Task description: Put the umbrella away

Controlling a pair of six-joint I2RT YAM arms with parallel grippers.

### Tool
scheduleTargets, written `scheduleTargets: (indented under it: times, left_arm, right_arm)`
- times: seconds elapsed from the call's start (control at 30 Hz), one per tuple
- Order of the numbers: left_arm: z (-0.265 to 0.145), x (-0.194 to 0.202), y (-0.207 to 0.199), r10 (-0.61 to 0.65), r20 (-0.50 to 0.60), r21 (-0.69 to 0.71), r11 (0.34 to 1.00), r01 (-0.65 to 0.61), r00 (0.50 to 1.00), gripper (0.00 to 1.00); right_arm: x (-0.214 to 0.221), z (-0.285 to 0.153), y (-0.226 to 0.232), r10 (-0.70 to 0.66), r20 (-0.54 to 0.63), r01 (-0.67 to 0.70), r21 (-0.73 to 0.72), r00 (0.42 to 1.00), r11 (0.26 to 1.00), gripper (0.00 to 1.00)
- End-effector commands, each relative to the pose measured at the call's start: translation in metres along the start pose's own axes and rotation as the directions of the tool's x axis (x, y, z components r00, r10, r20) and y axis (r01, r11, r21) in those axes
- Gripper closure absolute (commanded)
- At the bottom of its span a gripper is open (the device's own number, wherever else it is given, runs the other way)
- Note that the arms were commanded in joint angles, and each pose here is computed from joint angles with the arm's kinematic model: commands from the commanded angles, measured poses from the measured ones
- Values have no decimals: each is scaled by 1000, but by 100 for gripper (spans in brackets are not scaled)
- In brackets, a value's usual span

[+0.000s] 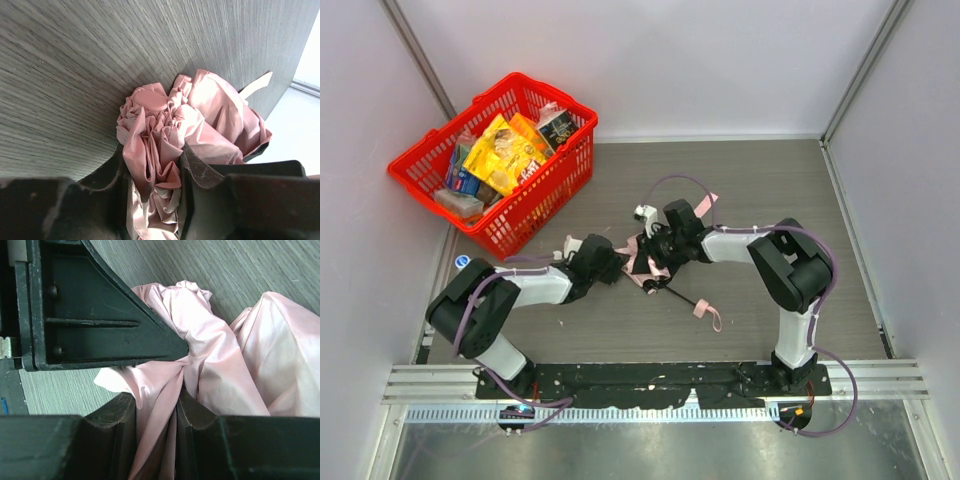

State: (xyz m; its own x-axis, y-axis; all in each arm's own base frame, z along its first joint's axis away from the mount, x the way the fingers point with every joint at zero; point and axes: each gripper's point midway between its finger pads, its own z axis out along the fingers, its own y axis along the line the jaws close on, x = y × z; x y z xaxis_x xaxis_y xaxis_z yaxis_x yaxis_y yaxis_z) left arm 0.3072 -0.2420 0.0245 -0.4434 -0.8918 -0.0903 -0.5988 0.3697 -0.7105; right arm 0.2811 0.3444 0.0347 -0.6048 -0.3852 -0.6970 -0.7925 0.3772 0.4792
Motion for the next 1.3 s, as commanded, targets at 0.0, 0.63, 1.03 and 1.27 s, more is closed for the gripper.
scheduleTargets:
  times: [0.0,0.63,1.03,1.27]
  left_arm:
    - [6,-20,120,236,14,-351,911,-217,972,94]
    - [-34,4,149,133,-153,-535,822,-195,979,100]
    - [-39,6,148,61,-148,-554,822,-134,987,100]
    - [-40,0,145,52,-132,-528,842,-115,990,100]
  right_arm:
    - [58,2,32,34,-207,-48,-61,978,997,97]
    - [-27,-38,50,-349,-72,346,417,934,841,27]
    - [25,14,25,-460,-292,537,586,838,606,30]
    - [66,13,13,-375,-277,465,590,885,660,30]
